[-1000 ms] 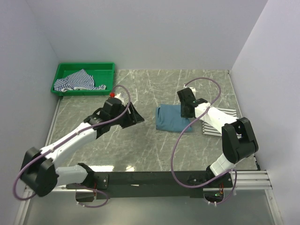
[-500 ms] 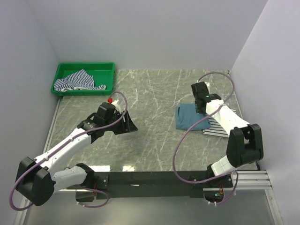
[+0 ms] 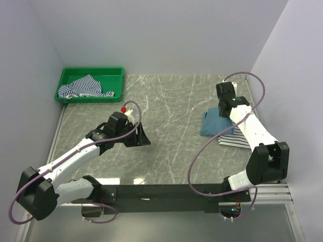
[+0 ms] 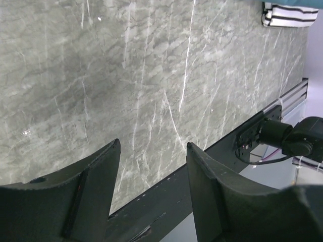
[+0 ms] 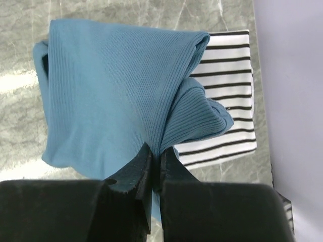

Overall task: Fold and stack the tank tops
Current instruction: Neatly place the folded tank top to the corner

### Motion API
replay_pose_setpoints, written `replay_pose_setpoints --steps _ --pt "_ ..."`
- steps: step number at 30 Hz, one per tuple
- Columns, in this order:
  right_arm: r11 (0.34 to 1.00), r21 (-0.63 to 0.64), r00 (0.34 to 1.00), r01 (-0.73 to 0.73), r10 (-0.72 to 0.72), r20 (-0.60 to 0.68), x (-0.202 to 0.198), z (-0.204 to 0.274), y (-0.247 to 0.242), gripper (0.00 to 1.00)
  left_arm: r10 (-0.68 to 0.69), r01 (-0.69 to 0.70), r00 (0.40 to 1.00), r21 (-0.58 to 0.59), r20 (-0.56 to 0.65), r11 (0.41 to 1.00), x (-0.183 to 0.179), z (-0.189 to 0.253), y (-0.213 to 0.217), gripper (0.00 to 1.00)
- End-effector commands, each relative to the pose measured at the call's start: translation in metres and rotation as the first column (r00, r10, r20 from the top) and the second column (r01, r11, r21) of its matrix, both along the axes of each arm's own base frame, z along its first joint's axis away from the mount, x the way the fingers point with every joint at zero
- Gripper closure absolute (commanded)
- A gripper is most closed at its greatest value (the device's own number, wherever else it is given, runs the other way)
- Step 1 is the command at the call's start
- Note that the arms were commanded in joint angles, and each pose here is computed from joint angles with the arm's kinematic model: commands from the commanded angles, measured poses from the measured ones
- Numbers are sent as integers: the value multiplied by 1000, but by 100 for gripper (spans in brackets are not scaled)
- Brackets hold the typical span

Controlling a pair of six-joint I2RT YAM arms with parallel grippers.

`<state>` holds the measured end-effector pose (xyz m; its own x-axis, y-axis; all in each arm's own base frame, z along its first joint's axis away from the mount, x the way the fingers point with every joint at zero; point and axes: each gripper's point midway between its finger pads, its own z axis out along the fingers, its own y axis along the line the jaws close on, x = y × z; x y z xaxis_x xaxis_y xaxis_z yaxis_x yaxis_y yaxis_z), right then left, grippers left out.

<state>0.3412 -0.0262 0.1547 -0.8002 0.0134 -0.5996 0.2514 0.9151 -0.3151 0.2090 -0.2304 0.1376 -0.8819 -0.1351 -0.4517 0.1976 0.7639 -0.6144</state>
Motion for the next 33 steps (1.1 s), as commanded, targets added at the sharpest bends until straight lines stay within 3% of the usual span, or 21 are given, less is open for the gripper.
replay_pose_setpoints --steps 1,8,14,15,17,18,19,23,33 --pt "999 -1 994 32 -32 105 -2 44 -9 100 -42 42 999 -1 11 999 -4 1 -4 39" --pt "993 30 980 114 -117 160 -15 68 -31 100 -64 64 998 -1 -8 998 -9 -4 -7 40" --pt "950 82 945 300 -308 107 -38 36 -65 99 -83 83 996 -15 -20 996 -12 -6 -10 40" --pt "936 73 931 344 -350 98 -42 32 -72 77 -83 83 996 -16 -22 996 -13 -7 -10 40" --pt "899 73 896 432 -437 80 -52 22 -84 49 -85 84 996 -23 -24 996 -13 -7 -11 40" --pt "886 68 883 459 -463 82 -55 20 -89 26 -86 85 996 -24 -25 996 -14 -7 -11 40" --pt "872 70 867 485 -490 93 -58 20 -93 16 -85 84 996 -26 -28 996 -14 -9 -11 40" --pt "855 122 847 505 -518 122 -60 23 -92 13 -80 79 996 -26 -28 997 -13 -9 -10 40" --pt "918 262 909 297 -356 217 -32 22 -11 11 -7 6 1000 -37 -28 999 3 -8 3 39"
